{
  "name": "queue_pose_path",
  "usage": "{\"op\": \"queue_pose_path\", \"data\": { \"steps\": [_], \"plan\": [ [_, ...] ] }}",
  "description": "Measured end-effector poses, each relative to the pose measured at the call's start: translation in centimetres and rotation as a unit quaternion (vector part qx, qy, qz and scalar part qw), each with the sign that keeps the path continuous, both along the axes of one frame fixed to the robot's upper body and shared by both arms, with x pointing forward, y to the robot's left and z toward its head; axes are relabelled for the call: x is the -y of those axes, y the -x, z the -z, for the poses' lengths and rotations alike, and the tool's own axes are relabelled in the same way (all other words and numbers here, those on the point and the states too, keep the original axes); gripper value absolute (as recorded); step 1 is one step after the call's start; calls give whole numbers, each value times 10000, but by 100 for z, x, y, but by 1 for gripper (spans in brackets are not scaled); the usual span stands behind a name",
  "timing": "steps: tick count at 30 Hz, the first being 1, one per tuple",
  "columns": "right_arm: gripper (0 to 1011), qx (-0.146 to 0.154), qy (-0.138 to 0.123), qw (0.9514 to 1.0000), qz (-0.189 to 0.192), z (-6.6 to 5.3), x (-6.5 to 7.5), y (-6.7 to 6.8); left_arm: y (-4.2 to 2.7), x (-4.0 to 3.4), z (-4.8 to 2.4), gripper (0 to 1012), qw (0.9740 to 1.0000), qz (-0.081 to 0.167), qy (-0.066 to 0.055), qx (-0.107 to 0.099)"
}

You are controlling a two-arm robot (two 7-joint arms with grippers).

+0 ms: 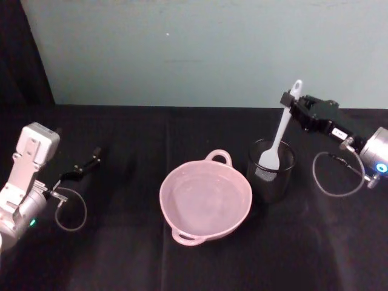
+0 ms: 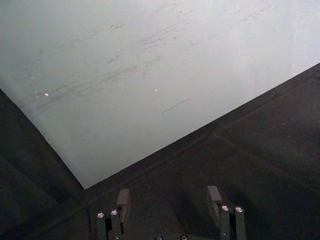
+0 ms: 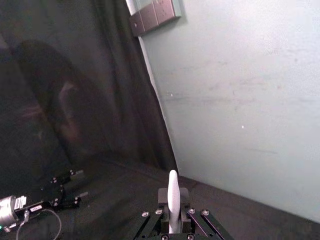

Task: Use the one hand to pick up the spoon and stir the clear water in the bowl.

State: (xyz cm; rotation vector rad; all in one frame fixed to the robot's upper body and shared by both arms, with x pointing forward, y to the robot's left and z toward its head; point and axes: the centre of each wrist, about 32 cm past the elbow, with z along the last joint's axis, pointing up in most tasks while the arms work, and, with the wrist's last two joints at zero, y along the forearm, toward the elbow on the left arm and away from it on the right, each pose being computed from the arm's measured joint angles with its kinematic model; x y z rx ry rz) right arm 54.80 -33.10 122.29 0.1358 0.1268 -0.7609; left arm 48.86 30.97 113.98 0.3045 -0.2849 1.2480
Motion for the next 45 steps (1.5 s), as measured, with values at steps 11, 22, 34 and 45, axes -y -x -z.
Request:
{"op": "queue_pose_path", "data": {
  "steps": [11,22,34,45],
  "plan": [
    [124,-239,-91,9997,15,218,-35,-30,0,0,0,1005,10000,0,0,0],
    [125,-399,-260,9988,77,372,-24,-35,0,0,0,1005,10000,0,0,0],
    [448,-617,-511,9964,285,503,41,-24,0,0,0,1005,10000,0,0,0],
    [788,-862,-482,9936,539,634,135,15,0,0,0,1005,10000,0,0,0]
  ]
}}
